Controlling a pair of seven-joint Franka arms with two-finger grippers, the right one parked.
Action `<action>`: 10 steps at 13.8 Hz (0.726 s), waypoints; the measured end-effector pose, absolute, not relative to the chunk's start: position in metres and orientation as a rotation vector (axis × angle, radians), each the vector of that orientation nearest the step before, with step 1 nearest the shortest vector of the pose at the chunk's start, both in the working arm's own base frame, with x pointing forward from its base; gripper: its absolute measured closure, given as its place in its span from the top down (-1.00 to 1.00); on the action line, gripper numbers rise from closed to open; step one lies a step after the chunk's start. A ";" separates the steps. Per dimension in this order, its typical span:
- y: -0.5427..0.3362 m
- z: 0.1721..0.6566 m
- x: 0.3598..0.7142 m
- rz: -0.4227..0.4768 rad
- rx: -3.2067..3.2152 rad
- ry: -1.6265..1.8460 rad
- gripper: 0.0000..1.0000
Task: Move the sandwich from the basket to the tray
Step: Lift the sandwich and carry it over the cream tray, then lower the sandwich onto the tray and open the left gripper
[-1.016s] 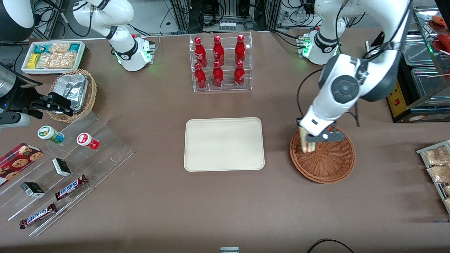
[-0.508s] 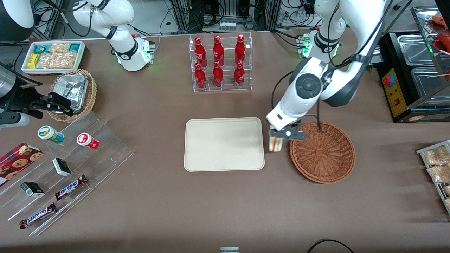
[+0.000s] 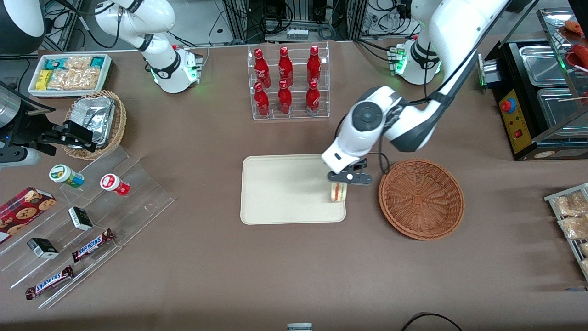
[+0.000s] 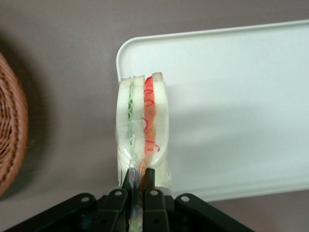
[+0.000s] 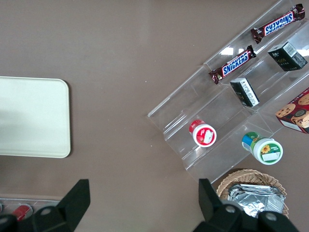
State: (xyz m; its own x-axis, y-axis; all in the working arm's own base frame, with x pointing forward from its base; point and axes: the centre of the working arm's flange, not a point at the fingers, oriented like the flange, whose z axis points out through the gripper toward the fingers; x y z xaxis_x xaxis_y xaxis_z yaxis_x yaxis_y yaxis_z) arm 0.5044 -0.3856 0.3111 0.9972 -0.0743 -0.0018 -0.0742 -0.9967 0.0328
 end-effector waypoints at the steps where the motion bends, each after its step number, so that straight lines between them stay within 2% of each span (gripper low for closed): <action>1: -0.396 0.306 0.501 0.006 3.113 -0.096 -0.80; 10: -0.450 0.287 0.493 -0.030 3.106 -0.106 -0.80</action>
